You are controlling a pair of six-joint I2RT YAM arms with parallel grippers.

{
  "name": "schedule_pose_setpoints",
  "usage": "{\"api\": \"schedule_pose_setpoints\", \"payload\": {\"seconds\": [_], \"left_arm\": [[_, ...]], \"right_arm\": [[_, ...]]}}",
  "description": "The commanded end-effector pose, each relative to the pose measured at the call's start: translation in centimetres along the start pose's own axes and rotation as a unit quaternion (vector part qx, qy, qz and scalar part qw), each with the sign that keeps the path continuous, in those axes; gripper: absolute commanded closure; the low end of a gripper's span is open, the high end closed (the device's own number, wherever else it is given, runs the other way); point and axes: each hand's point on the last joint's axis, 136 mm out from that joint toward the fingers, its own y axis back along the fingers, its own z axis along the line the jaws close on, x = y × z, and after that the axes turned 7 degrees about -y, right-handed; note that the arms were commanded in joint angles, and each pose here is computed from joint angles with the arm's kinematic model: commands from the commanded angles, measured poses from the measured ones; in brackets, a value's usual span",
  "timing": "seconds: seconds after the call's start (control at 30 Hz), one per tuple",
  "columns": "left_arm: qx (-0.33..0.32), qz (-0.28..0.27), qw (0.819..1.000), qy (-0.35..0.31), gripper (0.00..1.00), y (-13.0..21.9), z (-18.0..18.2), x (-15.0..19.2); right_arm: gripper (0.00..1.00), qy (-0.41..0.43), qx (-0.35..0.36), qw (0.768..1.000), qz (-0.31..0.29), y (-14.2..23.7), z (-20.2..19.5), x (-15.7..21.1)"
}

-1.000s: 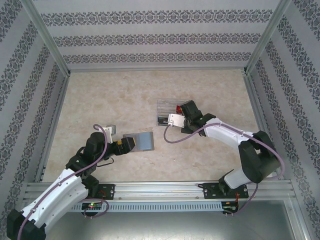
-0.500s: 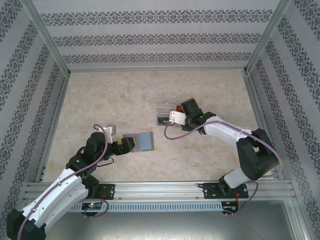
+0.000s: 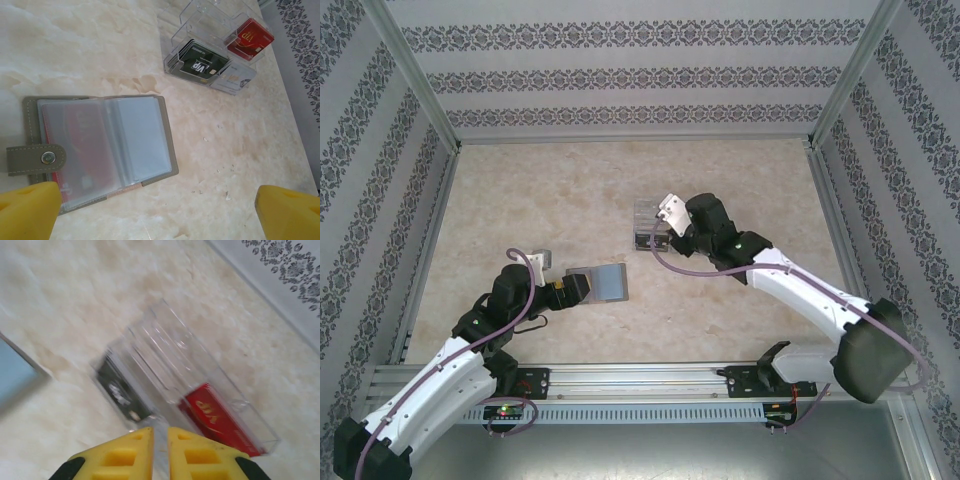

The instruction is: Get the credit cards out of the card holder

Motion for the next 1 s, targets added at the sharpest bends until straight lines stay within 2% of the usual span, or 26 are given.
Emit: {"api": "schedule_pose_setpoints", "payload": {"seconds": [0.0, 0.2, 0.33, 0.5, 0.97], "left_arm": [[-0.026, 0.007, 1.000, 0.005, 0.01, -0.5, 1.5, 0.7], [-0.043, 0.032, 0.998, 0.031, 0.09, -1.6, 2.4, 1.8], [-0.044, 0.037, 0.997, 0.047, 0.15, -2.1, 2.6, 2.0], [-0.039, 0.045, 0.996, 0.062, 0.19, -3.1, 2.3, 1.8], [-0.070, 0.095, 0.991, 0.062, 0.19, -5.7, 3.0, 2.3]], "right_arm": [[0.85, -0.171, -0.043, 0.984, 0.000, 0.5, 3.0, 0.0], [1.00, -0.251, -0.090, 0.963, 0.039, -0.8, 7.8, 2.2], [1.00, -0.289, -0.110, 0.950, 0.044, -2.6, 10.1, 4.1], [1.00, -0.301, -0.127, 0.940, 0.098, -5.4, 12.4, 6.2], [1.00, -0.310, -0.141, 0.929, 0.147, -9.4, 14.9, 8.5]]}}
